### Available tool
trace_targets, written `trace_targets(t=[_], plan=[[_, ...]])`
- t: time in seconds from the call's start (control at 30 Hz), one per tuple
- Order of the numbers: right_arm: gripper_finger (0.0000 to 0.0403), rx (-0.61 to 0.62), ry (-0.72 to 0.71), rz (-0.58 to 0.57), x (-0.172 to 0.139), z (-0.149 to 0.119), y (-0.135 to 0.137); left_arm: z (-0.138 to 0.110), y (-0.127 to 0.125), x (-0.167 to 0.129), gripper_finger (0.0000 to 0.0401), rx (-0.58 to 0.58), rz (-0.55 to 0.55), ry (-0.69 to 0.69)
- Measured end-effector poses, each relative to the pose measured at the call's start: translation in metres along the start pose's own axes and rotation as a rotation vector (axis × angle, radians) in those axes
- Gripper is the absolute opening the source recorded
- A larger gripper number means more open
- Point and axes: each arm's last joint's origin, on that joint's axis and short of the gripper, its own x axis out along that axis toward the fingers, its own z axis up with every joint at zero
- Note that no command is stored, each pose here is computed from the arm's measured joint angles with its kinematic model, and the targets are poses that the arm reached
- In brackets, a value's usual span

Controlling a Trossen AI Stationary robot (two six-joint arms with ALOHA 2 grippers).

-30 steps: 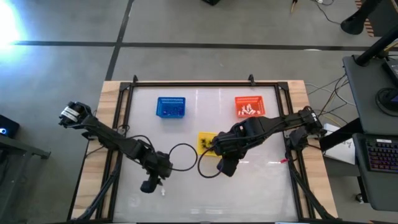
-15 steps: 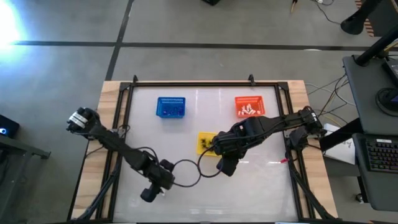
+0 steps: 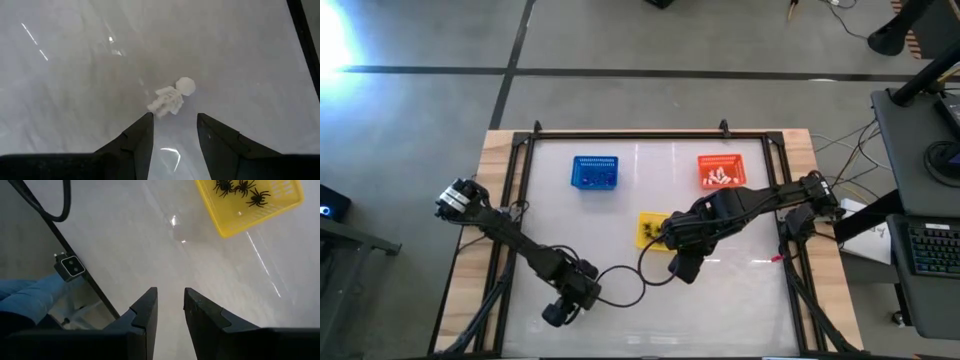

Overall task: Sort Halloween decoration
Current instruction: Put the white skeleton toy into the orange bin

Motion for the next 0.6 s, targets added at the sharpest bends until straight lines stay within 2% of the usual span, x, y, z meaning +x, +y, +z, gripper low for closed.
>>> trace_targets(t=[0.3, 0.6], plan=[[0.0089, 0.000, -0.001, 0.001, 0.0000, 0.0001, 0.0001, 0.0056, -0.0008, -0.0005, 0.0134, 0.018, 0.014, -0.059], [0.0091, 0.000, -0.002, 0.001, 0.0000, 0.0002, 0.0002, 0.0064, 0.0000, 0.0008, 0.0134, 0.039, 0.028, -0.060]])
